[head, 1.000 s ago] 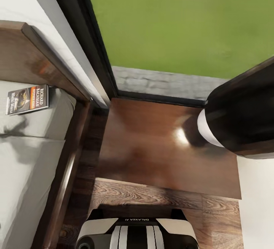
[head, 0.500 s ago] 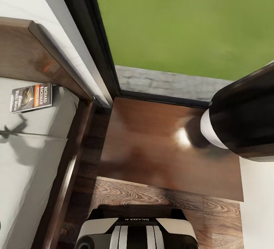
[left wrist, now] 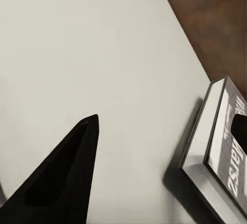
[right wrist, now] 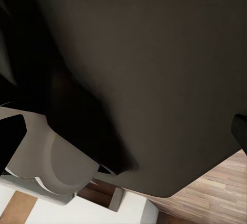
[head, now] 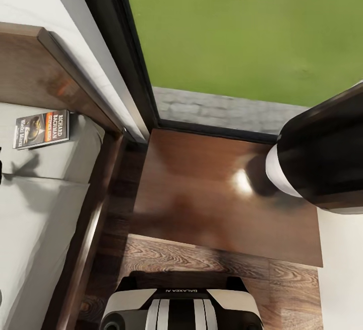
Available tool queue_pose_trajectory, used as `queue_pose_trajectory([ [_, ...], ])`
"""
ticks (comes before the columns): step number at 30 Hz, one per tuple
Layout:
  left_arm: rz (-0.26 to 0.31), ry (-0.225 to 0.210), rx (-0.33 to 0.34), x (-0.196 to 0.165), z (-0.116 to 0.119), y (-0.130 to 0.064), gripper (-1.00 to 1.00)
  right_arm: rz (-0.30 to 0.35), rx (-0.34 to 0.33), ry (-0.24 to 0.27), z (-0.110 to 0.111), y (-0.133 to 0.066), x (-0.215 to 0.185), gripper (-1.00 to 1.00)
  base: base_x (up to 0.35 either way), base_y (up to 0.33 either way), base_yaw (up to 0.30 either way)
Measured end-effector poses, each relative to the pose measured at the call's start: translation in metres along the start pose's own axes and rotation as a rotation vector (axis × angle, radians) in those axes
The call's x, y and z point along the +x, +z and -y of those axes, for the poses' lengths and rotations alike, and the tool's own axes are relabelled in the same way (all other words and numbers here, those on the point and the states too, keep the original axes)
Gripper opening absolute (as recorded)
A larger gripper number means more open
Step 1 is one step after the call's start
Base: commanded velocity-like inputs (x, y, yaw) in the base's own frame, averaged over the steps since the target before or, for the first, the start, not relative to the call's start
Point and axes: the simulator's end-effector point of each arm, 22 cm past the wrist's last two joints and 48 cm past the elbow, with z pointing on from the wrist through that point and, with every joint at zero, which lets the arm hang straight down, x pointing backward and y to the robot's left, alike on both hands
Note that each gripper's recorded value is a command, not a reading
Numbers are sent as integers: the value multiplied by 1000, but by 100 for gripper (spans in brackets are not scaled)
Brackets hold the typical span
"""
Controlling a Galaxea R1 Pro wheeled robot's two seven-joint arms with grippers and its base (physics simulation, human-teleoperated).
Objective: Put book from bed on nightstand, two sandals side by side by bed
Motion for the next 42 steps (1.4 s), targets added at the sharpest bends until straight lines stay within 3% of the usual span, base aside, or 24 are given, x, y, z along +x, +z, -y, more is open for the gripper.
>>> queue_pose_trajectory([
  [8, -23, 3, 50, 22, 28, 1, 100, 0, 0, 0, 0, 0, 0, 100, -69, 0, 0],
  [16, -11, 8, 6, 20, 22, 2, 100, 0, 0, 1, 0, 0, 0, 100, -84, 0, 0],
  [25, -10, 7, 1, 19, 21, 2, 100, -1, 0, 1, 0, 0, 0, 100, -14, 0, 0],
  [42, -54, -14, -61, 24, 8, -10, 100, -1, 0, 1, -10, -21, 12, 100, 0, 0, 0],
])
